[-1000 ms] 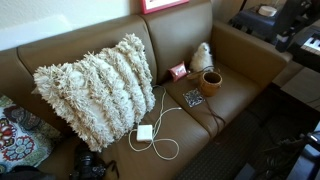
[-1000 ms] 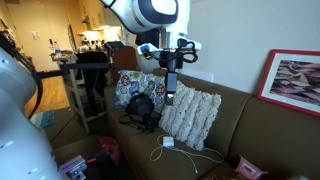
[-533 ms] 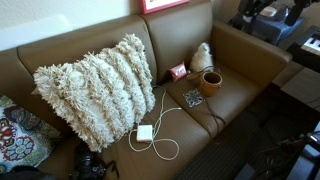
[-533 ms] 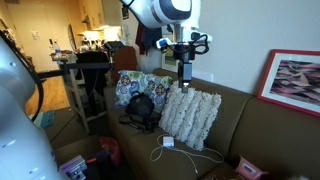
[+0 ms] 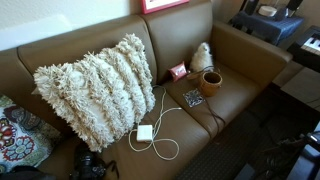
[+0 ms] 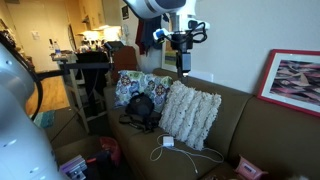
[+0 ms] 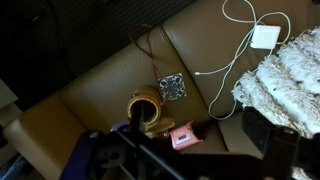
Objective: Move the brown bag slightly to the left
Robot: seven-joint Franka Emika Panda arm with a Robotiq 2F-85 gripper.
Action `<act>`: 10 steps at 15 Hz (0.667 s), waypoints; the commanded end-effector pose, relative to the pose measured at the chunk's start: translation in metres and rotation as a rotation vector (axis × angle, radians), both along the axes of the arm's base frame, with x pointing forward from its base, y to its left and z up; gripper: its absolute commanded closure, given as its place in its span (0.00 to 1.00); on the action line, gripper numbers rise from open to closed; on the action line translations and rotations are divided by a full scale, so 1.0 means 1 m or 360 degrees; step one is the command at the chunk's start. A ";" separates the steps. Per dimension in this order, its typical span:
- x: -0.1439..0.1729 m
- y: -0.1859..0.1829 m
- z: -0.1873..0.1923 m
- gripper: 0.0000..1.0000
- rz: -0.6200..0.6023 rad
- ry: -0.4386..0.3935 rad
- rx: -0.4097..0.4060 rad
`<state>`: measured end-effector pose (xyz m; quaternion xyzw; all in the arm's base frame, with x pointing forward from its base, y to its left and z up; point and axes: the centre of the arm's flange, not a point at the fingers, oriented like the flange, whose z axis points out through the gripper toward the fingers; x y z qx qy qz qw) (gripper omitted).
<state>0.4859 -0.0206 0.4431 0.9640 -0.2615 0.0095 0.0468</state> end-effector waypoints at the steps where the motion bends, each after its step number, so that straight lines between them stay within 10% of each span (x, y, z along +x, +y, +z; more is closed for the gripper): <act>1: -0.033 -0.009 0.003 0.00 0.0012 -0.0050 -0.0021; 10: -0.035 -0.050 -0.001 0.00 -0.0139 0.0006 -0.0016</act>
